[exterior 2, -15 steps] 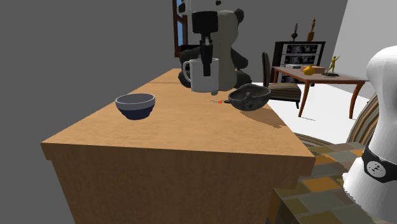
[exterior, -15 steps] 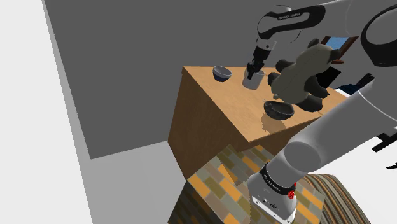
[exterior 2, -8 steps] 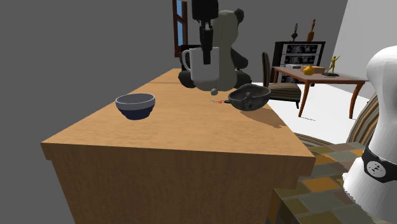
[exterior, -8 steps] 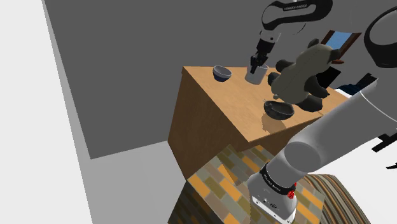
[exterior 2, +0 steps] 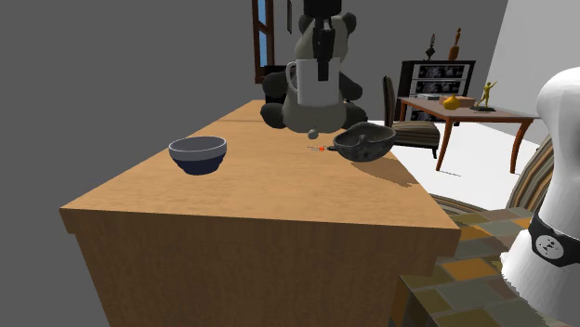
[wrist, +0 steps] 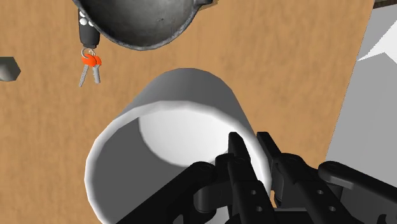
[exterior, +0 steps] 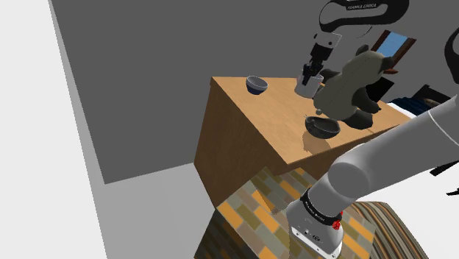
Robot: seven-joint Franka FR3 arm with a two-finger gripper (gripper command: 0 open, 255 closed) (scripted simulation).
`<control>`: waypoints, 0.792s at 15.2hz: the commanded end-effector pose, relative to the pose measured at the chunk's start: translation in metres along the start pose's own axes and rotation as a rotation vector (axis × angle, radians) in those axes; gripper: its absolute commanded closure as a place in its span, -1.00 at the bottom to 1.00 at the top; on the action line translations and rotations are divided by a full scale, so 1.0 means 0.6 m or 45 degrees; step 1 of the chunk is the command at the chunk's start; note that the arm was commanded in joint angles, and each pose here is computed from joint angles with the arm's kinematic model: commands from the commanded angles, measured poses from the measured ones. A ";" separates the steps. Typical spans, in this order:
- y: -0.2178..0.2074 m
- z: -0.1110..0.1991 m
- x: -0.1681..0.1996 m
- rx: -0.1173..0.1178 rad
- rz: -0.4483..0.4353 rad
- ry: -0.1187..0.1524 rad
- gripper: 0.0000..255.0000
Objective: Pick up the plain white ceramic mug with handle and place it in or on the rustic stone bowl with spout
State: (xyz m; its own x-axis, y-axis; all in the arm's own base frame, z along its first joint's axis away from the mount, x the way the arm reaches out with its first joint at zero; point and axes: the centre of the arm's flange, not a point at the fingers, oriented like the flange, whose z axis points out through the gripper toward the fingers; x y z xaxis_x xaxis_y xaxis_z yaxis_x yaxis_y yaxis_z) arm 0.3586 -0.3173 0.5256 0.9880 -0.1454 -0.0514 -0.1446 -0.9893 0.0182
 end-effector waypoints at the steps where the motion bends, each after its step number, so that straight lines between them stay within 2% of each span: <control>1: 0.021 -0.002 -0.039 0.000 -0.001 0.000 1.00; 11: 0.118 -0.015 -0.238 0.000 -0.001 0.000 1.00; 12: 0.118 -0.006 -0.237 0.000 -0.001 0.000 1.00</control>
State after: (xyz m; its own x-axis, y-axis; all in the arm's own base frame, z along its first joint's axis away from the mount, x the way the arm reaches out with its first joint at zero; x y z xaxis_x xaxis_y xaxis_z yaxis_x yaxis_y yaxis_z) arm 0.2131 -0.3641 0.5393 0.9879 -0.1461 -0.0512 -0.1454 -0.9892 0.0182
